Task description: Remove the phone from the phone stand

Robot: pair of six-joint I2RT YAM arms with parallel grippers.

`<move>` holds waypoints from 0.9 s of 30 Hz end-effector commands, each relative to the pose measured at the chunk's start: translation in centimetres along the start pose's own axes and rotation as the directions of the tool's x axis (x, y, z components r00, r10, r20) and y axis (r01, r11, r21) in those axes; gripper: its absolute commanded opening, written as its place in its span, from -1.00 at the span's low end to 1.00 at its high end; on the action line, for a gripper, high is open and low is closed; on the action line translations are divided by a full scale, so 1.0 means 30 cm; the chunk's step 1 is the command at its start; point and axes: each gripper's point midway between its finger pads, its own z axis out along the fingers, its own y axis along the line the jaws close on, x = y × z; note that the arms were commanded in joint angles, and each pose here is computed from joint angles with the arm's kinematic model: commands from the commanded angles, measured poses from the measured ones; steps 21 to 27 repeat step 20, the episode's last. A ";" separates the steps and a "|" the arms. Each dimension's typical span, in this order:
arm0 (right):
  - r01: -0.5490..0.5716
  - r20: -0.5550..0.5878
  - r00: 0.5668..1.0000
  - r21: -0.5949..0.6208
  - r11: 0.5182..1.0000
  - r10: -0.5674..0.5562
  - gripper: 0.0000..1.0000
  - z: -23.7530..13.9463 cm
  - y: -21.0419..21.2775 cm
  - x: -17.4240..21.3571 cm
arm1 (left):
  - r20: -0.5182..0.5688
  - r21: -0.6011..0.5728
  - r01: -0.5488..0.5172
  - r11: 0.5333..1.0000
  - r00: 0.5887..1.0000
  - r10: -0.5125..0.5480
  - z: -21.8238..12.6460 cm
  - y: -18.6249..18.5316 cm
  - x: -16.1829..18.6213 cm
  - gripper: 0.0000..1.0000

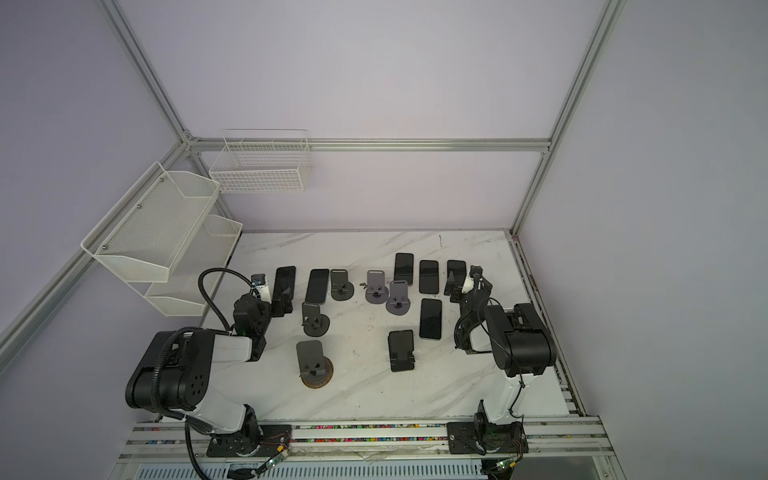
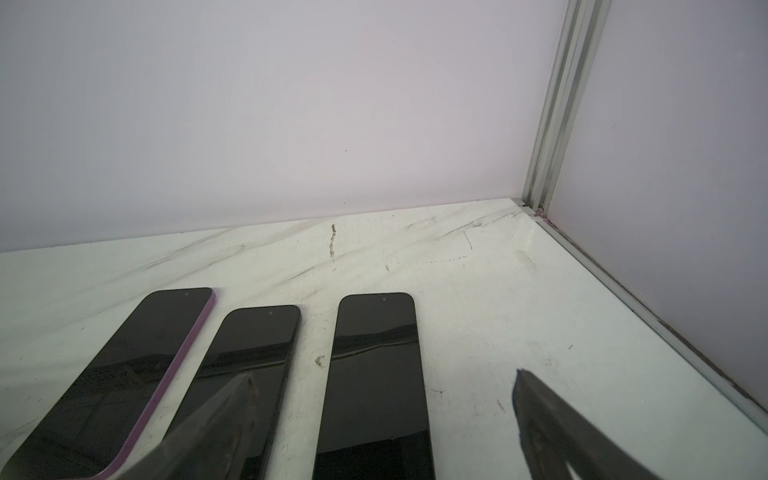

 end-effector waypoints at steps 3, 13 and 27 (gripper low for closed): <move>0.007 0.029 1.000 0.023 1.000 -0.008 0.95 -0.001 -0.014 -0.034 | 0.049 -0.001 -0.020 1.000 0.999 0.020 -0.018 0.007 -0.026 0.99; 0.008 0.020 1.000 0.012 1.000 -0.008 0.95 0.007 -0.006 -0.027 | 0.050 0.000 -0.021 1.000 0.999 0.021 -0.020 0.006 -0.025 0.99; 0.007 0.025 1.000 0.015 1.000 -0.007 0.95 0.001 -0.009 -0.031 | 0.050 -0.001 -0.021 1.000 0.999 0.021 -0.019 0.006 -0.025 0.99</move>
